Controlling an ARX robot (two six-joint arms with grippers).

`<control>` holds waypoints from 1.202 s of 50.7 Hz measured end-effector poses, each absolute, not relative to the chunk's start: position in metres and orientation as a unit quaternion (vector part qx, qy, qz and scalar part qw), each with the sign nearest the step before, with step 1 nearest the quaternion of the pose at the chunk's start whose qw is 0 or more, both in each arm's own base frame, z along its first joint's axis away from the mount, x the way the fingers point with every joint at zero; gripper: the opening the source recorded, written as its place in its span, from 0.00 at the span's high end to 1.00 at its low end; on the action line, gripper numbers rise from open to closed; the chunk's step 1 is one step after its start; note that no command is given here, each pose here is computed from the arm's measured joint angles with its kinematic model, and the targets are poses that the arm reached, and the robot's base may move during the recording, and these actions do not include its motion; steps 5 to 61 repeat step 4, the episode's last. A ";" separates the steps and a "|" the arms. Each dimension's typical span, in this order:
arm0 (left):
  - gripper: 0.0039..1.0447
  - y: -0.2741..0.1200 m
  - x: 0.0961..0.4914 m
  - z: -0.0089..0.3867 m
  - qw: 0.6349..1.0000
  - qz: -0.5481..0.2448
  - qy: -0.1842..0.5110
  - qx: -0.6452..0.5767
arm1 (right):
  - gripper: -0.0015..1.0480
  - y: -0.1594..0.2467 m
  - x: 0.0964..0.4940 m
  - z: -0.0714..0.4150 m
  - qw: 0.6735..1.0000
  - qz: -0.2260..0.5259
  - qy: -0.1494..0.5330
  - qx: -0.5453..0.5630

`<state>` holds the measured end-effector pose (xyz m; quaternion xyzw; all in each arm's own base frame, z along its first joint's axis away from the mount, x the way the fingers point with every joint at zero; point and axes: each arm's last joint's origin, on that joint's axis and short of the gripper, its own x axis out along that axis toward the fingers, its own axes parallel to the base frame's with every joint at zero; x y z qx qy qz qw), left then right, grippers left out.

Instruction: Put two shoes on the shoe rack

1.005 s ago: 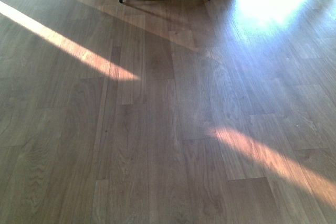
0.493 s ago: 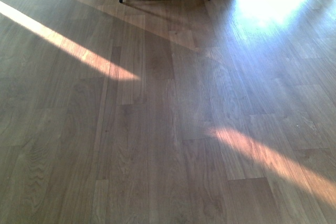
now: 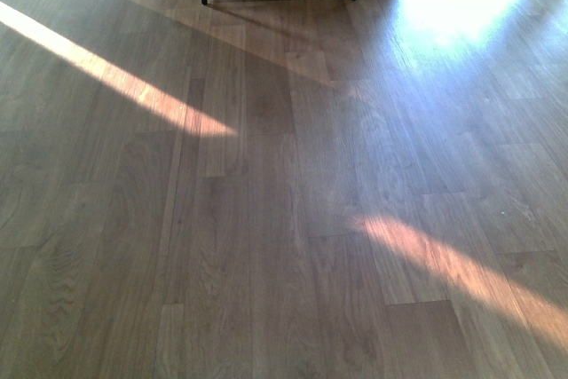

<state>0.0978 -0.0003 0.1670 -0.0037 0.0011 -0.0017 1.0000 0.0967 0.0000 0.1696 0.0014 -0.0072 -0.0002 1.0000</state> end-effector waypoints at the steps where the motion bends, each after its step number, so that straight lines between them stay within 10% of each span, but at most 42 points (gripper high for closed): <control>1: 0.09 0.000 0.098 0.167 1.000 -0.002 0.001 -0.004 | 0.09 0.000 0.097 0.170 1.000 0.000 -0.007 0.001; 61: 0.09 0.000 0.098 0.167 1.000 -0.002 0.001 -0.004 | 0.09 0.000 0.097 0.170 1.000 0.000 -0.007 0.001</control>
